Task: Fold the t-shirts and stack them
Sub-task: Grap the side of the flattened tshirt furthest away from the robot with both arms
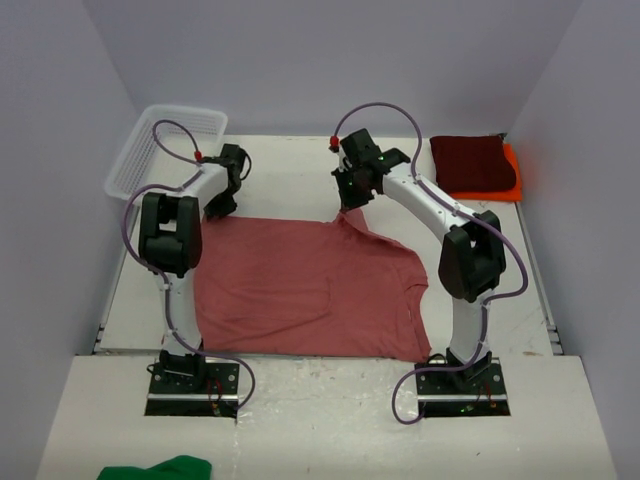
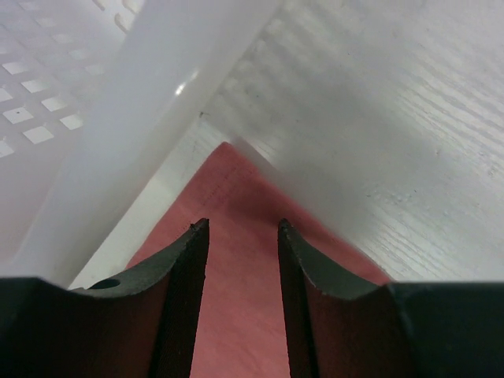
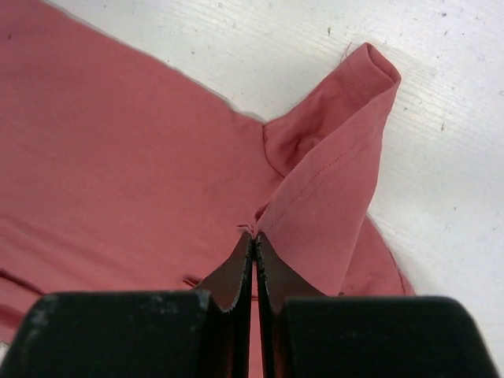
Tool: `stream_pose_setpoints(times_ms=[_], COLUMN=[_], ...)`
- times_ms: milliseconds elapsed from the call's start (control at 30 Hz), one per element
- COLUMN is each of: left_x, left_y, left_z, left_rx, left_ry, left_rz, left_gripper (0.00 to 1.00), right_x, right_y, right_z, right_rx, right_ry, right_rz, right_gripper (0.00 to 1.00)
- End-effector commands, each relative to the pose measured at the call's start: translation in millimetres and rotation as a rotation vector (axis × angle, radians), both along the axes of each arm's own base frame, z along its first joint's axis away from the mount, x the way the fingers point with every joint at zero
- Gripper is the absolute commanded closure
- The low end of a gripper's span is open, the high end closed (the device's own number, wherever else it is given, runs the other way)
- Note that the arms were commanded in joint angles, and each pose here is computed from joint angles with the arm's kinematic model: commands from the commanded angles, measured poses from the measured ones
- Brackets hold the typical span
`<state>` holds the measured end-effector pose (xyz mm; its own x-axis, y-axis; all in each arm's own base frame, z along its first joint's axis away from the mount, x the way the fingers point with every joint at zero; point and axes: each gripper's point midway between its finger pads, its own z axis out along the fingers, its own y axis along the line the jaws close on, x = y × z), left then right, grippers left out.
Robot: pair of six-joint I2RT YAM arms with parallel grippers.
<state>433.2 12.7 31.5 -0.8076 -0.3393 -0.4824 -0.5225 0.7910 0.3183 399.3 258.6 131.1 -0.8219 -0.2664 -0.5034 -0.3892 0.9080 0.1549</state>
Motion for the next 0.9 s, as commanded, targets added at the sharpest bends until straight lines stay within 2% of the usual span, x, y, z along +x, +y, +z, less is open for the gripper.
stream_pose_setpoints(times_ms=[0, 533, 700, 767, 867], left_x=[10.9, 19.4, 10.6, 10.7, 9.2], left_y=[16.4, 20.1, 17.3, 15.6, 6.5], left_z=[11.1, -24.6, -42.1, -45.9, -59.5], left_rx=[0.051, 0.031, -0.004, -0.031, -0.129], left_ry=[-0.055, -0.024, 0.013, 0.005, -0.009], left_rz=[0.035, -0.004, -0.005, -0.009, -0.031], left_gripper=[0.58, 0.56, 0.62, 0.69, 0.72], right_x=[-0.2, -2.3, -0.1, 3.0, 5.7], right_y=[6.6, 3.3, -2.0, -8.3, -18.3], right_z=[30.5, 21.0, 24.4, 28.2, 39.9], right_rx=[0.075, 0.082, 0.095, 0.103, 0.126], right_ry=[-0.058, -0.030, -0.030, -0.035, -0.049], right_rz=[0.027, 0.026, 0.013, -0.003, -0.025], right_gripper=[1.00, 1.00, 1.00, 1.00, 1.00])
